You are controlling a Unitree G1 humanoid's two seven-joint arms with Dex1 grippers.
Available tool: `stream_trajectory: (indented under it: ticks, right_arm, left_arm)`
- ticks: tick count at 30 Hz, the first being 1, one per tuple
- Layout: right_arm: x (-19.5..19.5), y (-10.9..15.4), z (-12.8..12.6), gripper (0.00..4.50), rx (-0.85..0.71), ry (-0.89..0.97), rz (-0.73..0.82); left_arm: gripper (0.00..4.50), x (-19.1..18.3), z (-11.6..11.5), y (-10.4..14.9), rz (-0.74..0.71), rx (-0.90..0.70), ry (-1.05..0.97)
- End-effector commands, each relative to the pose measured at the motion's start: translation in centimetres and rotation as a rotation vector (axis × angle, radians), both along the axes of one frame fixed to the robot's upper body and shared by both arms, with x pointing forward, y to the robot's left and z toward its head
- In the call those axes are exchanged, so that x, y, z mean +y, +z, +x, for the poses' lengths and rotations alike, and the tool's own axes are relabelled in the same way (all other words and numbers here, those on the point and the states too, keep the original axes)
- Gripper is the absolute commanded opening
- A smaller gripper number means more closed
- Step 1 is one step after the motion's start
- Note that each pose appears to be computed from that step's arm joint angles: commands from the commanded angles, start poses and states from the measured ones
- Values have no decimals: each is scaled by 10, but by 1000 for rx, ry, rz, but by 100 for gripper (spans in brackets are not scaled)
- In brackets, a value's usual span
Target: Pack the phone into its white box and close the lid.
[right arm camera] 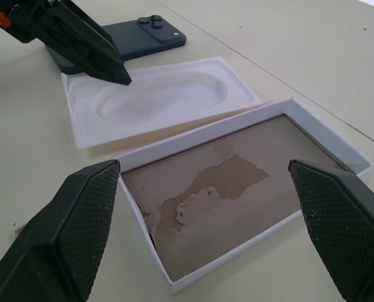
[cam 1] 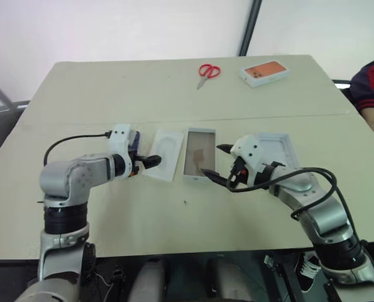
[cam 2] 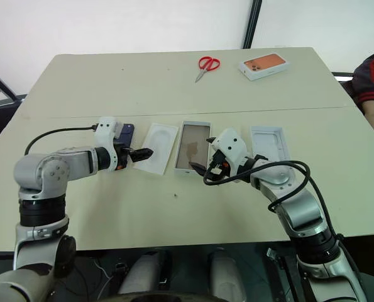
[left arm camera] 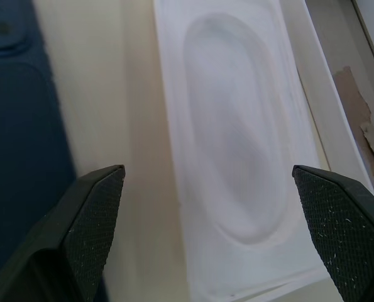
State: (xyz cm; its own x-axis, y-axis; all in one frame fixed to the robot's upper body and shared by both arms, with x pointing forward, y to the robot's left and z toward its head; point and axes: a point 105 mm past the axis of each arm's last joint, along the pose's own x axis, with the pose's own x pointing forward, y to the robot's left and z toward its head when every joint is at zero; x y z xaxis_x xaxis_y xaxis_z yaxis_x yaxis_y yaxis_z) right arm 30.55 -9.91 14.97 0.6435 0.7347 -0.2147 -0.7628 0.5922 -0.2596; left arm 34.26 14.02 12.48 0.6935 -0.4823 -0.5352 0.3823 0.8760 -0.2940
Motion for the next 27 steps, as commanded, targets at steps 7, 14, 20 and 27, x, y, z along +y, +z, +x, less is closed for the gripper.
stream_trajectory:
  ticks: [7,14,20,27]
  right_arm:
    - [-4,14,-8,450,-54,-27,4]
    - [-6,13,-8,450,-54,-43,-6]
    - [-8,15,-5,450,-59,-50,-12]
    - [-15,18,-2,450,-73,-61,-38]
  left_arm:
    - [322,-1,7,-2,-47,48,35]
    - [5,9,18,6,-73,-17,106]
    - [5,9,19,14,-177,-26,132]
    - [5,26,26,55,-429,-157,211]
